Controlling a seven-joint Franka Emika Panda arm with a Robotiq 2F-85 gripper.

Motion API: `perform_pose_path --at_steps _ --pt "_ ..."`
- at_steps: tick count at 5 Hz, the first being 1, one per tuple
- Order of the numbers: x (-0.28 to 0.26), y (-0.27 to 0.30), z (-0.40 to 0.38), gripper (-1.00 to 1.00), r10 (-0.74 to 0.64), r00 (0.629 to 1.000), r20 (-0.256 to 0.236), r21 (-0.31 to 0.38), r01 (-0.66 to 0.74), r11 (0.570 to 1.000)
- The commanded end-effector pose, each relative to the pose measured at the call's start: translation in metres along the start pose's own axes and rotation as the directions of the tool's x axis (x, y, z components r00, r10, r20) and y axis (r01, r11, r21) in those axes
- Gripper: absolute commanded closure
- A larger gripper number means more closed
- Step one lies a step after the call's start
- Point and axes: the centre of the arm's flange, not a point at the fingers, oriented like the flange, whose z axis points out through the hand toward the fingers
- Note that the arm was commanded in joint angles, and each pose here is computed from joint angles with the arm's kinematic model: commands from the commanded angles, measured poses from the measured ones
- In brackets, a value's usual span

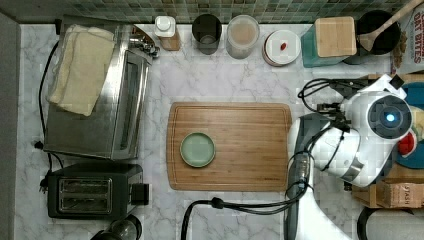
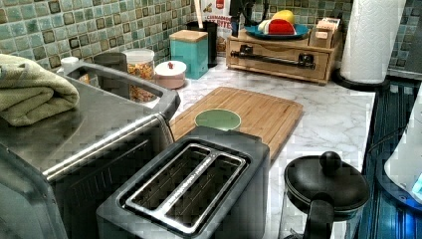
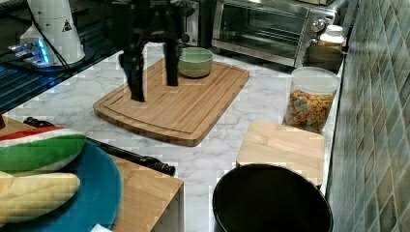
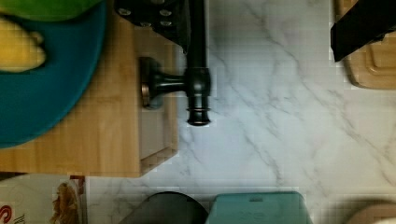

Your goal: Open the drawer.

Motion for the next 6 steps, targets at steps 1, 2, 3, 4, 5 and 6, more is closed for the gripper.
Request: perform_pose_path --at_steps 1,2,3,4,5,6 --pt "-0.023 0.046 0.025 -1.00 -0.023 0.999 0.048 0.020 0.022 1.000" --pt "-0.039 0.035 0.026 -1.00 0.035 0.997 0.069 -0.001 -0.035 0.999" --pt "-0.053 0.033 0.029 -1.00 0.058 0.995 0.083 0.014 -0.060 0.998" --pt "-0.063 0.025 0.033 -1.00 0.073 0.995 0.063 0.011 -0.074 0.997" --pt "-0.068 0.023 0.044 -1.00 0.058 0.998 0.038 -0.001 -0.058 0.998" --pt "-0.076 0.029 0.058 -1.00 0.048 0.998 0.044 -0.013 -0.048 0.999"
